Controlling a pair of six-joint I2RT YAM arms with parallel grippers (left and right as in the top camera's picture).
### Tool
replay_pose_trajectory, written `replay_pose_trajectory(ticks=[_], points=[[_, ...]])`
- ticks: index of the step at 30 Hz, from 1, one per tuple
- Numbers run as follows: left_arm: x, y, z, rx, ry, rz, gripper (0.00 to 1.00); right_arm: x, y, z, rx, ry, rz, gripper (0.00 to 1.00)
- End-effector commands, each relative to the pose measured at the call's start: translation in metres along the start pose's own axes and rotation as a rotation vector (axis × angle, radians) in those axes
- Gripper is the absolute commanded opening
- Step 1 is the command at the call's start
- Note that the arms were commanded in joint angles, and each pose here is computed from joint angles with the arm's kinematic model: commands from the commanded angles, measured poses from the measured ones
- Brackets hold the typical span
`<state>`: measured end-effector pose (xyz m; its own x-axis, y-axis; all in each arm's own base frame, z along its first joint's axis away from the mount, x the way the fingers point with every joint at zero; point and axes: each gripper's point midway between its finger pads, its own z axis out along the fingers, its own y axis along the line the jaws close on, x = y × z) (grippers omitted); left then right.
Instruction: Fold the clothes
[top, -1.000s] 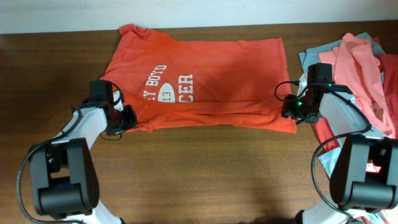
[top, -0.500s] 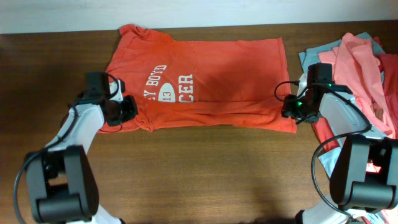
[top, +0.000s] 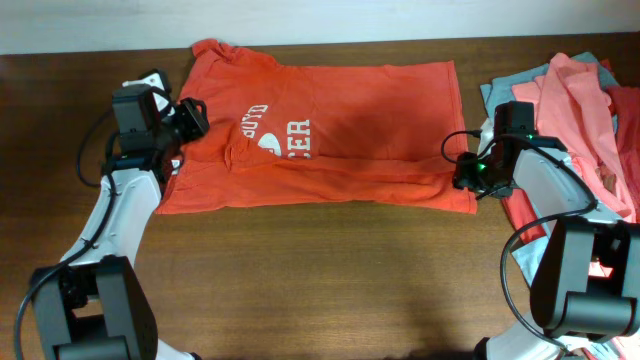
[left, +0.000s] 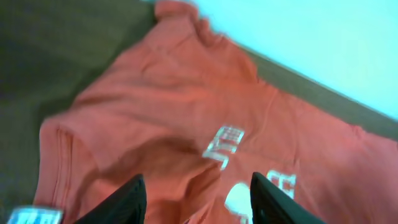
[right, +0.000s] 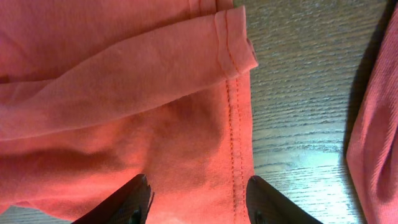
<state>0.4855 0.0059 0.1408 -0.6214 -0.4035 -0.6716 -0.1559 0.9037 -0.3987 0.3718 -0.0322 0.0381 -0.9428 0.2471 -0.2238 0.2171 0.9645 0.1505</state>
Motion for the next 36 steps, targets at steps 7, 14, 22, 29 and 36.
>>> replay_pose_trajectory(ticks=[7,14,22,29,36], points=[[0.081,0.051,-0.015,-0.245,0.324,-0.011,0.41,0.004,-0.002,0.001,0.012,0.017,-0.004,0.56],[0.106,0.072,0.001,-0.312,0.398,-0.008,0.31,-0.018,-0.01,0.0,0.063,-0.073,-0.016,0.55],[0.13,0.089,0.016,-0.355,0.465,-0.013,0.31,-0.036,-0.01,0.011,0.063,-0.137,-0.02,0.47],[0.134,0.091,0.017,-0.365,0.474,-0.013,0.31,-0.047,-0.01,0.019,0.059,-0.173,-0.019,0.4],[0.134,0.091,0.017,-0.364,0.474,-0.013,0.31,-0.053,-0.01,0.025,0.052,-0.193,-0.016,0.04]])
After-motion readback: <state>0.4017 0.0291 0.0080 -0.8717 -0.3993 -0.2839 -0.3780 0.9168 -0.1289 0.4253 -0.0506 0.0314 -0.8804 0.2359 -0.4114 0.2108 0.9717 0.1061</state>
